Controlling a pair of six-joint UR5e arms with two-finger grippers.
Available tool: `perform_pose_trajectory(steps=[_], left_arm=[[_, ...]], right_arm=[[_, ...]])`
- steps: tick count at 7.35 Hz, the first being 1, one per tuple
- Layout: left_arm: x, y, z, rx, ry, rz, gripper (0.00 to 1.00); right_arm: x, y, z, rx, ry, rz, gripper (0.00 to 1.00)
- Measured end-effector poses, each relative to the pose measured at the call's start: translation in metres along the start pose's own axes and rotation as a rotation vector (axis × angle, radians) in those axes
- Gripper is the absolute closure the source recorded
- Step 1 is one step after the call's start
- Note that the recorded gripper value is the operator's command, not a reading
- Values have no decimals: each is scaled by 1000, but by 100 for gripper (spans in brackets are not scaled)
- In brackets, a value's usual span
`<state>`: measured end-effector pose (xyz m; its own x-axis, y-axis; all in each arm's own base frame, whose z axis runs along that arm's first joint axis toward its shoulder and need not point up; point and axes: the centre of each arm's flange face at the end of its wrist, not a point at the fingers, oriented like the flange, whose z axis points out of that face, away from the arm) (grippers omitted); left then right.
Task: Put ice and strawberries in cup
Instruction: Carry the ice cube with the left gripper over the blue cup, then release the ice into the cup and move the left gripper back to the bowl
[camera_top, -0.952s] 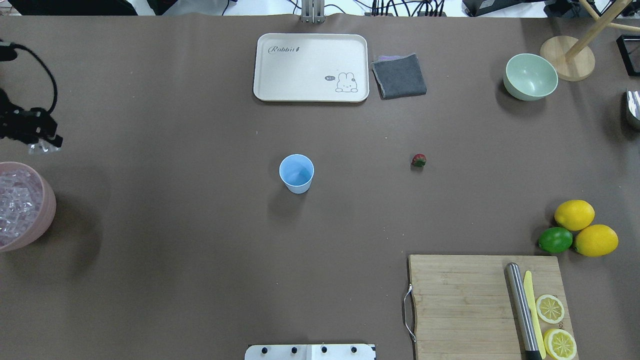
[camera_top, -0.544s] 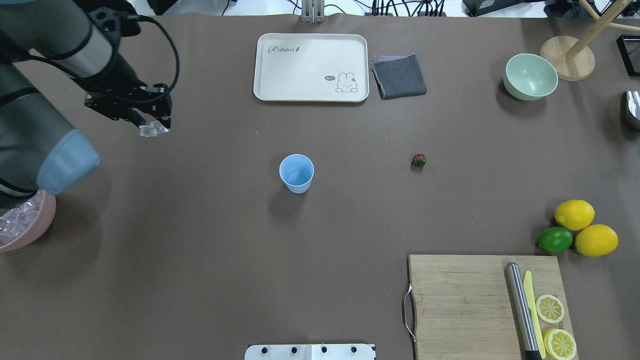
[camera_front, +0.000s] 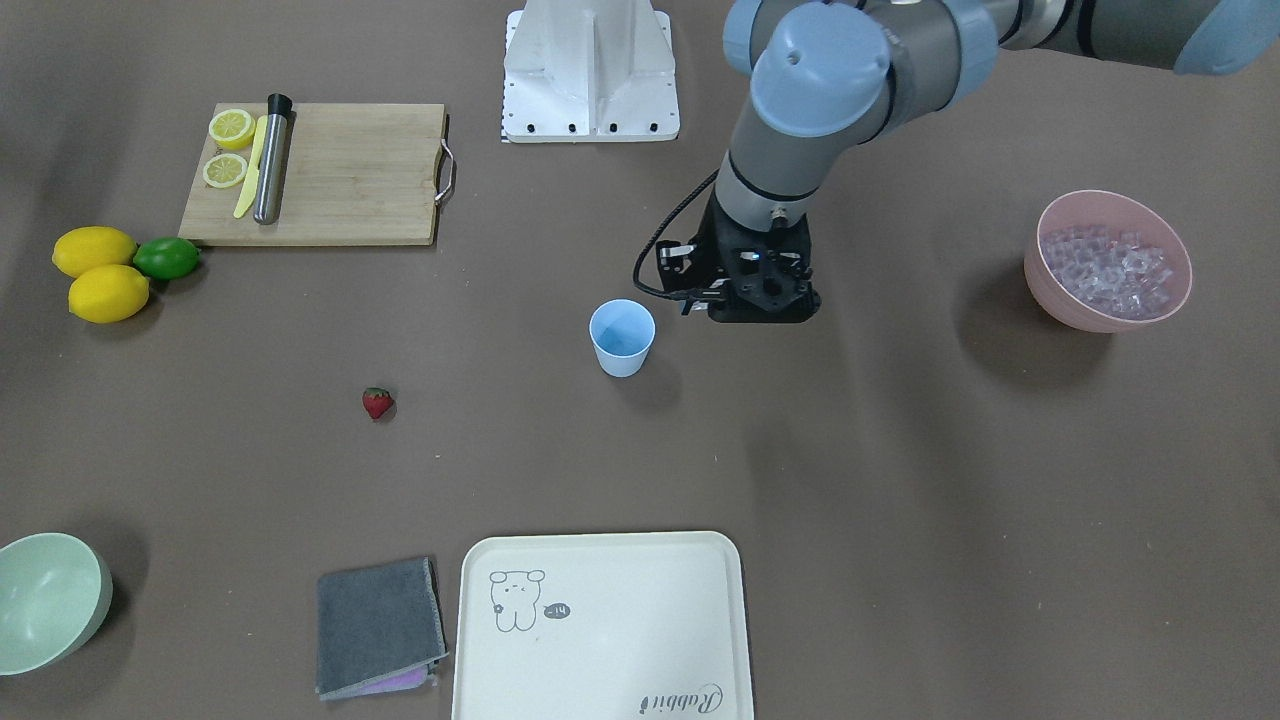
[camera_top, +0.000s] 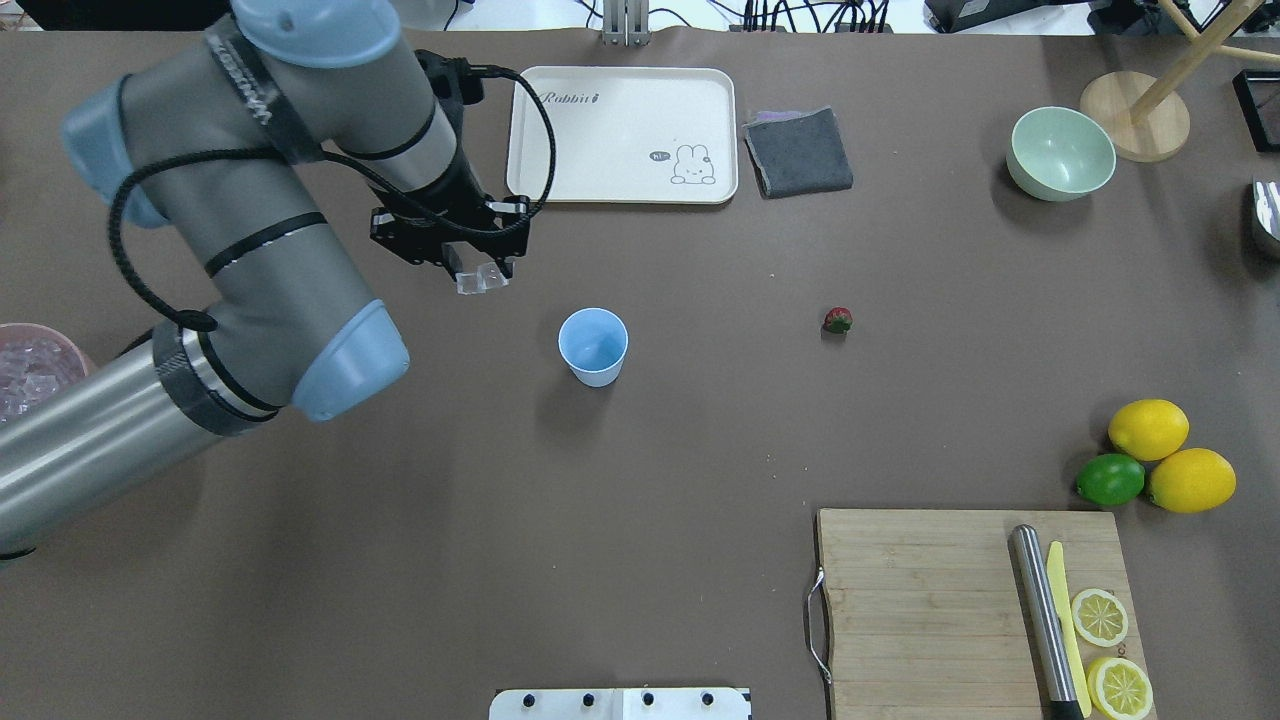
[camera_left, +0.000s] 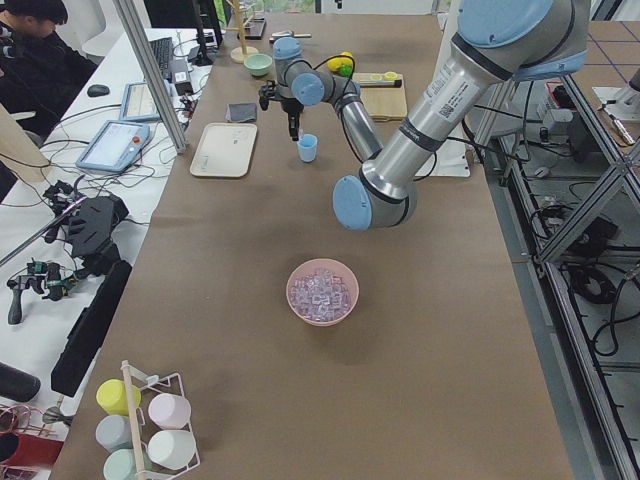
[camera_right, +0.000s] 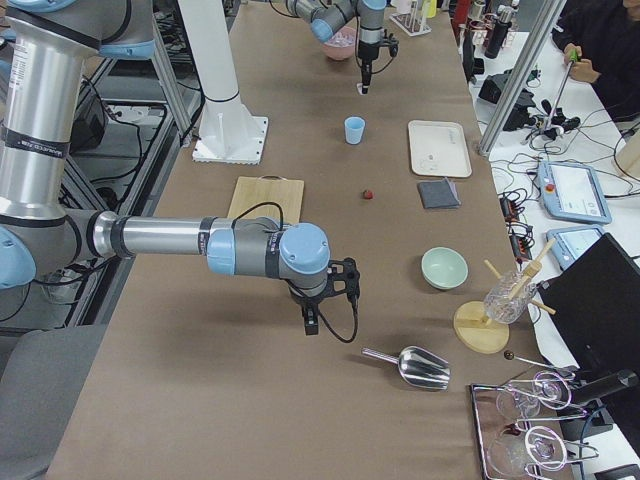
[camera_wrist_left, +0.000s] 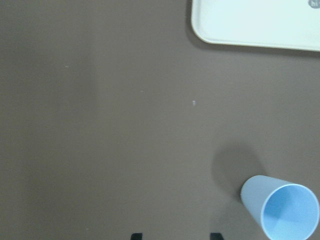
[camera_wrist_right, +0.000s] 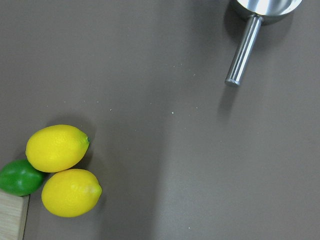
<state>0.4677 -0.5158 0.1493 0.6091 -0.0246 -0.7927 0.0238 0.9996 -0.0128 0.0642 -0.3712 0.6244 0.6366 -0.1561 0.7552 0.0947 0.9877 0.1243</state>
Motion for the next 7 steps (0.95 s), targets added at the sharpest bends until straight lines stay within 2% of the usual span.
perform_pose_trajectory(steps=[2, 3, 4, 6, 7], left_arm=[[38, 4, 35, 20, 11, 5, 100], [44, 6, 44, 24, 12, 13, 61], [46, 8, 50, 23, 11, 18, 28], [47, 12, 56, 19, 8, 22, 4], [48, 14, 57, 17, 8, 25, 3]], right_arm=[[1, 3, 2, -4, 0, 0, 0], [2, 5, 3, -7, -1, 1, 0], [3, 7, 4, -10, -1, 3, 0], [4, 9, 5, -13, -2, 4, 0], [5, 10, 5, -14, -2, 5, 0]])
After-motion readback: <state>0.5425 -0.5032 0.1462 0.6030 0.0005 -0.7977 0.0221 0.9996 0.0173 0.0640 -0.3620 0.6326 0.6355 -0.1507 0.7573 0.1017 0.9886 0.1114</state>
